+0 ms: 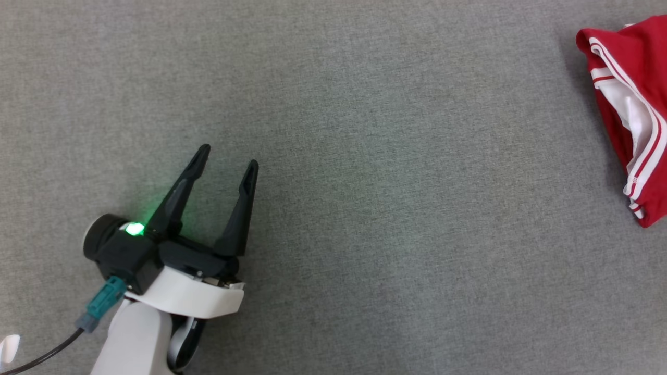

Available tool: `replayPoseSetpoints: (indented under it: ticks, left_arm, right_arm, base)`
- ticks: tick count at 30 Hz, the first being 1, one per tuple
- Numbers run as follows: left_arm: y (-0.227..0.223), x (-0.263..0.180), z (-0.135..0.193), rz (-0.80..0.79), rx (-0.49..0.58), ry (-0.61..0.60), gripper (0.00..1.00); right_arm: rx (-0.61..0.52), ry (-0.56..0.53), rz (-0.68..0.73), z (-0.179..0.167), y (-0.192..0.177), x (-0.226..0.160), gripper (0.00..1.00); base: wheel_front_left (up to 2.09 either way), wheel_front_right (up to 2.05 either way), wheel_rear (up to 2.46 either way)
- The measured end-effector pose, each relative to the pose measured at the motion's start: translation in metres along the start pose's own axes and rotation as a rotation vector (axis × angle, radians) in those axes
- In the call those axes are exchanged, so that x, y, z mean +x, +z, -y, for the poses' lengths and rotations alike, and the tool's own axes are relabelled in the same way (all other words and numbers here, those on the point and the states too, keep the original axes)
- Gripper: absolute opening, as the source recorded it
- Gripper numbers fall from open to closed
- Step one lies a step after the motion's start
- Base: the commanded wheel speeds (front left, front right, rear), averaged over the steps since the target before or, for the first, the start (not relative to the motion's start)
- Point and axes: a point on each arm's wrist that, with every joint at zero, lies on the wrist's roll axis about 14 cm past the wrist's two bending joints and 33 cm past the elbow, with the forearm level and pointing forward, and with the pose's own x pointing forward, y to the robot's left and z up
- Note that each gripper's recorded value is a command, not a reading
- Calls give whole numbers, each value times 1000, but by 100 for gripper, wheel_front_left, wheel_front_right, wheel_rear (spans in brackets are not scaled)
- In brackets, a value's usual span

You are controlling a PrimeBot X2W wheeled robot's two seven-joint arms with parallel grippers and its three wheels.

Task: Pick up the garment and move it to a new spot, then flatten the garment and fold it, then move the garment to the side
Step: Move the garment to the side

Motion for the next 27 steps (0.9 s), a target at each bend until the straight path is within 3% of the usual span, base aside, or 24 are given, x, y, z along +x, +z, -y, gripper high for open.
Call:
replayPoseSetpoints:
  ticks: [7,13,19,27]
  left_arm:
    - [4,0,-4,5,10,13,100]
    - [18,-7,-5,15,17,35,100]
    - [49,-20,-3,66,24,70,100]
    - [102,-52,-9,163,57,150,100]
  right_arm:
    - [-64,-73,-64,18,-19,-1,100]
    - [-59,-108,-8,31,3,-14,100]
    - [-75,-88,128,31,47,-37,100]
    - [-64,30,389,1,117,-88,100]
  base:
    - [0,0,0]
    - [0,0,0]
    - [0,0,0]
    - [0,0,0]
